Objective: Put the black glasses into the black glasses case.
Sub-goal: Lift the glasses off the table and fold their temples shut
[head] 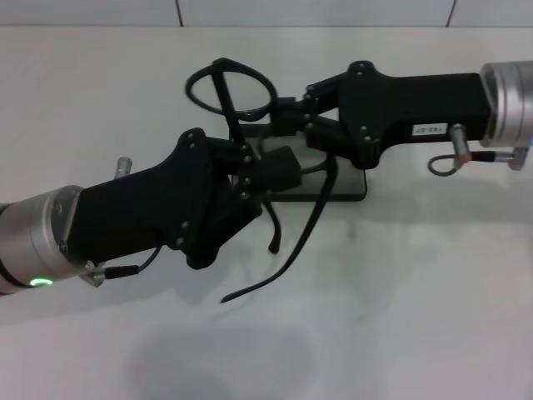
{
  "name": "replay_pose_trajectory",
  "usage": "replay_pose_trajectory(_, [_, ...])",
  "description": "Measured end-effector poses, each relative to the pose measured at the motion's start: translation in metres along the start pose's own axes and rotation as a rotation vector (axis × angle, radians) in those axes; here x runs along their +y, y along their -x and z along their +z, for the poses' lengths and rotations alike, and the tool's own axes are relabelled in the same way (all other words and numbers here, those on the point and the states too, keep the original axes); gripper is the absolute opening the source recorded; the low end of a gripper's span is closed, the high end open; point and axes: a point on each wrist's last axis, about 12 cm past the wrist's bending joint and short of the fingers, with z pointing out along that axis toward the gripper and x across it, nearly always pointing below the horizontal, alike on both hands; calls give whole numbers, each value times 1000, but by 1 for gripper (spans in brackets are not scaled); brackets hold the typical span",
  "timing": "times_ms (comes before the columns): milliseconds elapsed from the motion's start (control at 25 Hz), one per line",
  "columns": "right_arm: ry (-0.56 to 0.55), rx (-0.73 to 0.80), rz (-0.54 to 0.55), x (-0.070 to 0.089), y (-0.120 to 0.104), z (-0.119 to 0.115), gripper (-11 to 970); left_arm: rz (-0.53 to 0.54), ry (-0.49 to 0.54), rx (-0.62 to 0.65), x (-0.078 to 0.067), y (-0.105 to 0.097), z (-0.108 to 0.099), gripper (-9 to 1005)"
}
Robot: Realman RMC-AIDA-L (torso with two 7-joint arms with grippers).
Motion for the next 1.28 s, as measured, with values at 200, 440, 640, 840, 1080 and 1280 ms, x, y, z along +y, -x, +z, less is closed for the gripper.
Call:
replay_pose_trajectory(200, [59,-4,9,1,1,13,70,12,14,-2,2,-1,2,18])
replay_pose_trajectory(440, [72,-1,13,3,-1,15,68,10,28,-14,4,-1,3,19])
replay_pose_trajectory(640, [59,-8,18,3,-3,12,68,10,19,-14,5,-1,4,19])
replay_pose_trajectory(840, [0,-29,8,0,-7,0,68,2,-14,-16,4,0,7,19])
replay_pose_trajectory(1080, [-42,-146,-7,3,0,-33,68,14,3,-22,1,2,0,19])
replay_pose_trajectory(1280, [20,-333,-39,17,14,-52,67,34,37,-26,0,1,-5,19])
